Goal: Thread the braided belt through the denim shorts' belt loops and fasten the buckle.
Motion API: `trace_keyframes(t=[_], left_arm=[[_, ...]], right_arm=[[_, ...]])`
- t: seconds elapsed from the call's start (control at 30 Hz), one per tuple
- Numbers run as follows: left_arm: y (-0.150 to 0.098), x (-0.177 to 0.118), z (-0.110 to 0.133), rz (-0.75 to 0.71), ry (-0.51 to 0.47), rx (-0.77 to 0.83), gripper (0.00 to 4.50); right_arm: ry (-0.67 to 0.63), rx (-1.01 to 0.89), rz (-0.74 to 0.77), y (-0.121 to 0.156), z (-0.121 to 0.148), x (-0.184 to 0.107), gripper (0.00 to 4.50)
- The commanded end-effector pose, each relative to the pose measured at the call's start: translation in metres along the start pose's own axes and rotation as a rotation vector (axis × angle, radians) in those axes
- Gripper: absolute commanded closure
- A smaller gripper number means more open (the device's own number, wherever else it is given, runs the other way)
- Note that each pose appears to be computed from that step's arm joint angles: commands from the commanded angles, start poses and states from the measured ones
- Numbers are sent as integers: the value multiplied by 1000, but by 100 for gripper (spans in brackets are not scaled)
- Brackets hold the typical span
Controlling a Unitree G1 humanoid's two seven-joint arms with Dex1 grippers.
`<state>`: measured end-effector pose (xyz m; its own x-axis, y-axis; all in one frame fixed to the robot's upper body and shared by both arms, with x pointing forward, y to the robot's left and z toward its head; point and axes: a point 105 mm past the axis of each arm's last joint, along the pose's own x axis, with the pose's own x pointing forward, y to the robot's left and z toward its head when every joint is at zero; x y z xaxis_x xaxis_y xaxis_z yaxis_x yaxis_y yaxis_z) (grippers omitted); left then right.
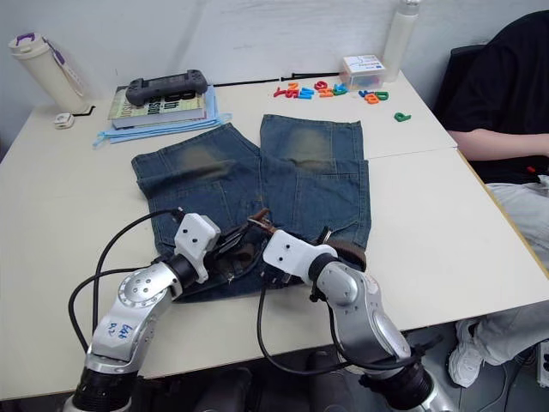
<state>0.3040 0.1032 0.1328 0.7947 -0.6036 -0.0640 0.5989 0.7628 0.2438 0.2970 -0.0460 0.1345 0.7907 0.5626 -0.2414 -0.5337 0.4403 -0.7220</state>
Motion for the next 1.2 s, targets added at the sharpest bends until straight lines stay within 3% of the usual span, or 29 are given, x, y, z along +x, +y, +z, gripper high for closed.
trace_keyframes(t=[0.03, 0.4, 0.47, 0.5, 0.6, 0.7, 0.97, 1.07, 1.2], left_arm=[[-3, 3, 14, -10, -59, 21, 450], [-7, 3, 15, -28, -69, 22, 450], [-7, 3, 15, -30, -70, 22, 450], [-7, 3, 15, -30, -70, 22, 450], [-7, 4, 14, -32, -69, 21, 450], [-8, 4, 14, -33, -67, 21, 450], [-8, 4, 14, -37, -64, 21, 450], [-10, 4, 13, -41, -65, 18, 450], [-11, 4, 13, -45, -65, 17, 450]], right_arm=[[-80, -65, 33, 3, 20, -3, 445], [-89, -129, 68, 3, 22, -6, 445], [-110, -123, 56, -4, 26, -10, 353], [-117, -120, 55, -6, 27, -11, 331], [-142, -132, 50, -13, 33, -17, 182], [-176, -129, 57, -20, 41, -23, 71], [-254, -209, -86, -72, 62, -36, 71], [-251, -436, -127, -79, 63, -30, 71], [-216, -633, -61, -69, 47, -17, 71]])
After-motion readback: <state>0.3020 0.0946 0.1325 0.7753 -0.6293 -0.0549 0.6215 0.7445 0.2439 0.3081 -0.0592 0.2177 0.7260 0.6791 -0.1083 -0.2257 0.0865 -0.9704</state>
